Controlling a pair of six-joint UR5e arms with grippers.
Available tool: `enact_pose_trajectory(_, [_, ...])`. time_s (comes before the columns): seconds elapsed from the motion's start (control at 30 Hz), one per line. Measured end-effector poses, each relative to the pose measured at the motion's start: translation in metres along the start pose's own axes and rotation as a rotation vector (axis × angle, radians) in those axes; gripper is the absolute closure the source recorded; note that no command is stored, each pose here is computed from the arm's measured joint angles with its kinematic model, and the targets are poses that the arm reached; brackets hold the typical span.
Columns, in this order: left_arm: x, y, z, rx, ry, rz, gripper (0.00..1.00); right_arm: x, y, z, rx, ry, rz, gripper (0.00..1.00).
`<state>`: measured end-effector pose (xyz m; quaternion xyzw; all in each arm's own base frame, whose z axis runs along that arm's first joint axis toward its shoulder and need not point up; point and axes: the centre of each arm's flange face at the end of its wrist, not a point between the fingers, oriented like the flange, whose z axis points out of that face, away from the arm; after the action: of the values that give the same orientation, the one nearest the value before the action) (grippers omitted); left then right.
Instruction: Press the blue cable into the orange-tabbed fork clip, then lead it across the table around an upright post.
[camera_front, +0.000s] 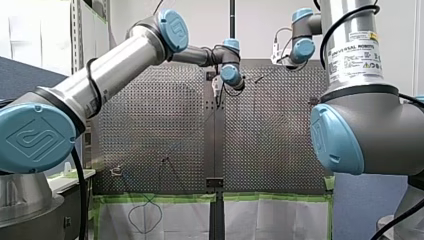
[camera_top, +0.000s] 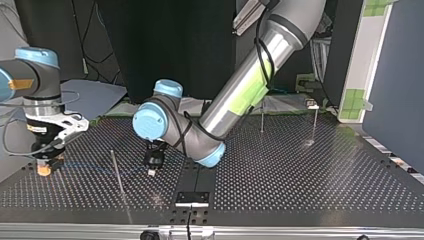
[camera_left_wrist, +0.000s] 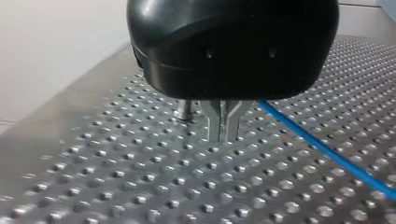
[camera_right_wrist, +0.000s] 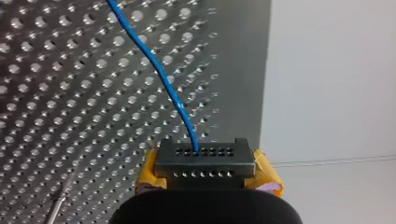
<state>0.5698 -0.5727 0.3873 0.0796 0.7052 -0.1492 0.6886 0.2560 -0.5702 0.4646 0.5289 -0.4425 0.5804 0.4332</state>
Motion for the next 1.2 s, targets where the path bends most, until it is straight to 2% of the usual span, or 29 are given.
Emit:
enact_pose_trajectory(0.2, [0.000, -0.001, 0.004, 0.000, -0.007, -0.009, 1.00, -0.010, 0.005, 0.006, 0.000, -0.012, 0.001, 1.00])
enact_pose_trajectory(0.37, [-0.010, 0.001, 0.007, 0.000, -0.027, -0.038, 1.00, -0.018, 0.006, 0.010, 0.004, -0.024, 0.002, 1.00])
enact_pose_trajectory(0.6, [-0.004, 0.003, 0.007, -0.002, -0.015, -0.039, 1.00, -0.019, 0.007, 0.010, 0.004, -0.026, 0.003, 1.00])
enact_pose_trajectory(0.67, [-0.001, 0.003, 0.007, -0.002, -0.009, -0.037, 0.86, -0.019, 0.006, 0.010, 0.005, -0.026, 0.004, 1.00])
enact_pose_trajectory(0.7, [0.001, 0.004, 0.007, -0.002, -0.006, -0.036, 0.86, -0.020, 0.007, 0.010, 0.005, -0.027, 0.004, 1.00])
enact_pose_trajectory(0.77, [0.005, 0.004, 0.006, -0.002, 0.003, -0.033, 0.67, -0.020, 0.006, 0.010, 0.005, -0.027, 0.004, 1.00])
enact_pose_trajectory(0.8, [0.007, 0.005, 0.006, -0.002, 0.007, -0.032, 0.67, -0.020, 0.007, 0.010, 0.005, -0.027, 0.005, 1.00])
enact_pose_trajectory(0.83, [0.010, 0.005, 0.006, -0.003, 0.011, -0.030, 0.54, -0.020, 0.006, 0.010, 0.005, -0.027, 0.005, 1.00])
enact_pose_trajectory(0.87, [0.012, 0.005, 0.006, -0.003, 0.015, -0.028, 0.54, -0.020, 0.006, 0.010, 0.005, -0.027, 0.006, 1.00])
enact_pose_trajectory(0.9, [0.013, 0.005, 0.006, -0.003, 0.018, -0.027, 0.45, -0.020, 0.006, 0.010, 0.005, -0.028, 0.006, 1.00])
enact_pose_trajectory(0.97, [0.017, 0.006, 0.005, -0.005, 0.025, -0.024, 0.13, -0.020, 0.007, 0.011, 0.005, -0.028, 0.006, 1.00])
enact_pose_trajectory(1.0, [0.018, 0.006, 0.005, -0.005, 0.028, -0.023, 0.13, -0.020, 0.007, 0.011, 0.005, -0.028, 0.007, 1.00])
enact_pose_trajectory(1.03, [0.020, 0.006, 0.005, -0.005, 0.031, -0.021, 0.00, -0.020, 0.007, 0.011, 0.005, -0.028, 0.007, 1.00])
enact_pose_trajectory(1.2, [0.022, 0.007, 0.004, -0.008, 0.035, -0.013, 0.00, -0.020, 0.011, 0.012, -0.002, -0.028, 0.011, 1.00])
